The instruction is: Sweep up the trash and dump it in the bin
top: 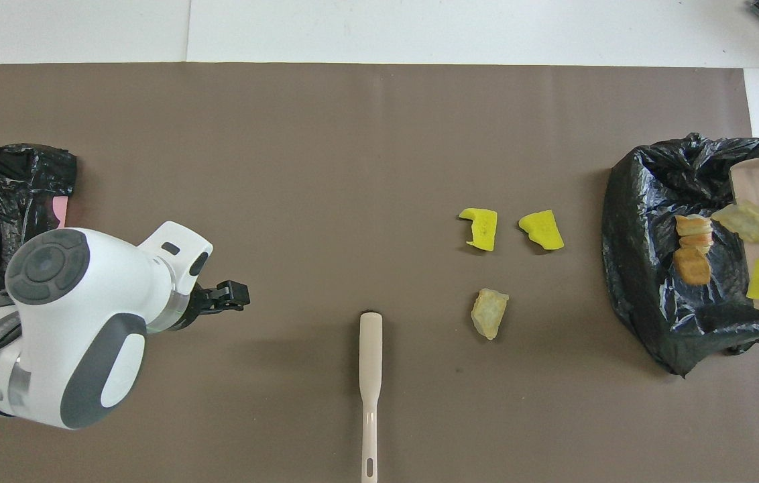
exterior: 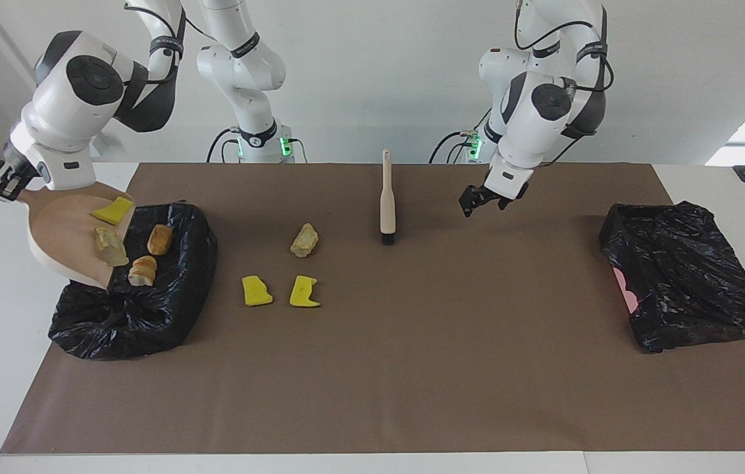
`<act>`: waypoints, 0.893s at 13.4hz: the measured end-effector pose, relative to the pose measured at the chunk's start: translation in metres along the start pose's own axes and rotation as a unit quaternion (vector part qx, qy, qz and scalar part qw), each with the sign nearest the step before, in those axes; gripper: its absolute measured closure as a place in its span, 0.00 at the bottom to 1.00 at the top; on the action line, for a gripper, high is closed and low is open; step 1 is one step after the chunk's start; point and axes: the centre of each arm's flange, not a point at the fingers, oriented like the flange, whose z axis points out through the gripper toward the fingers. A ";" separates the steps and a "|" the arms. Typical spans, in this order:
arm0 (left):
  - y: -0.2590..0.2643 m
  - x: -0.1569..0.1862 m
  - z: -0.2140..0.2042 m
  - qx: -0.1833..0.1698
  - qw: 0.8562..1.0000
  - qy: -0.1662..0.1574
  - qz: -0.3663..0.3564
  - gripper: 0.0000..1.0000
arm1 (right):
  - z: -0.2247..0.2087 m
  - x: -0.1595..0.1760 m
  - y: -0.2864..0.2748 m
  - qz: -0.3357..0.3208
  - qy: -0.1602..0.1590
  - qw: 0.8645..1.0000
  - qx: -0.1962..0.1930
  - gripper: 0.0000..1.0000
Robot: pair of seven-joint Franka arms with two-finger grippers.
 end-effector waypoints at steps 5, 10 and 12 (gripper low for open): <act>-0.081 0.040 -0.021 -0.008 0.999 0.011 0.044 0.00 | -0.001 -0.005 -0.003 0.001 -0.008 1.000 -0.001 0.67; -0.124 0.059 -0.079 0.004 0.995 0.028 0.093 0.00 | -0.006 -0.003 -0.003 0.007 0.008 1.000 -0.003 0.67; -0.123 0.059 -0.109 0.007 0.995 0.030 0.098 0.00 | -0.009 0.002 -0.003 0.020 0.051 0.999 -0.001 0.67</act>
